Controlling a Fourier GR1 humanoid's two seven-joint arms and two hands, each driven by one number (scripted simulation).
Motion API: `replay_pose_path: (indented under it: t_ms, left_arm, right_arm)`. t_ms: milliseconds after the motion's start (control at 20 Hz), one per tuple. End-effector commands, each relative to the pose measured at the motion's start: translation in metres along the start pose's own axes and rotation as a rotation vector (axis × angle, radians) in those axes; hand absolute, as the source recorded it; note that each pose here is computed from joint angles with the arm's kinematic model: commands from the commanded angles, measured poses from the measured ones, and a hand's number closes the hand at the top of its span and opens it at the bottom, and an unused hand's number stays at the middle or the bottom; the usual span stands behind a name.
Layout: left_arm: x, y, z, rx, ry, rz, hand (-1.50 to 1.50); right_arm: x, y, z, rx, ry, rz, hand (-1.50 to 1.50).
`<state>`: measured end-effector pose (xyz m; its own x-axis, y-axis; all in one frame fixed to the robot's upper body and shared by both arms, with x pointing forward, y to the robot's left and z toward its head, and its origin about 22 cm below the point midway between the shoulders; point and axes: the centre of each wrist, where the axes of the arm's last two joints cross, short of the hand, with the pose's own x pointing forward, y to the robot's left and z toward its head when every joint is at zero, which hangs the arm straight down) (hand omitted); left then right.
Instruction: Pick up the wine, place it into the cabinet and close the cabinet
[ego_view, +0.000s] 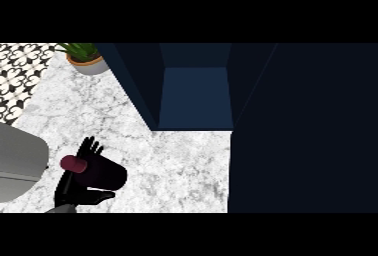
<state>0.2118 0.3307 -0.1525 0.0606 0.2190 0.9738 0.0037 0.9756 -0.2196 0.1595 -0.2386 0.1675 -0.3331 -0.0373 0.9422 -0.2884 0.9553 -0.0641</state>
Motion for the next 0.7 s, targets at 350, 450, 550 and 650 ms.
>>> replay_pose_path:
  t_ms: [350,450,550,650]
  left_arm:
    - [-0.022,-0.007,0.016,-0.051,0.041,0.033,1.5]
    - [-0.019,-0.019,0.005,-0.058,0.029,0.004,1.5]
    - [-0.018,-0.018,-0.005,-0.072,0.017,0.018,1.5]
    - [-0.02,-0.003,0.012,-0.072,0.035,0.006,1.5]
  right_arm:
    - [-0.004,0.005,0.004,-0.001,-0.001,0.0,-1.5]
    - [0.008,-0.005,0.003,-0.016,-0.018,-0.006,-1.5]
    - [0.01,0.008,-0.001,0.019,-0.018,0.005,-1.5]
    - [-0.003,0.0,-0.001,0.01,0.0,0.015,-1.5]
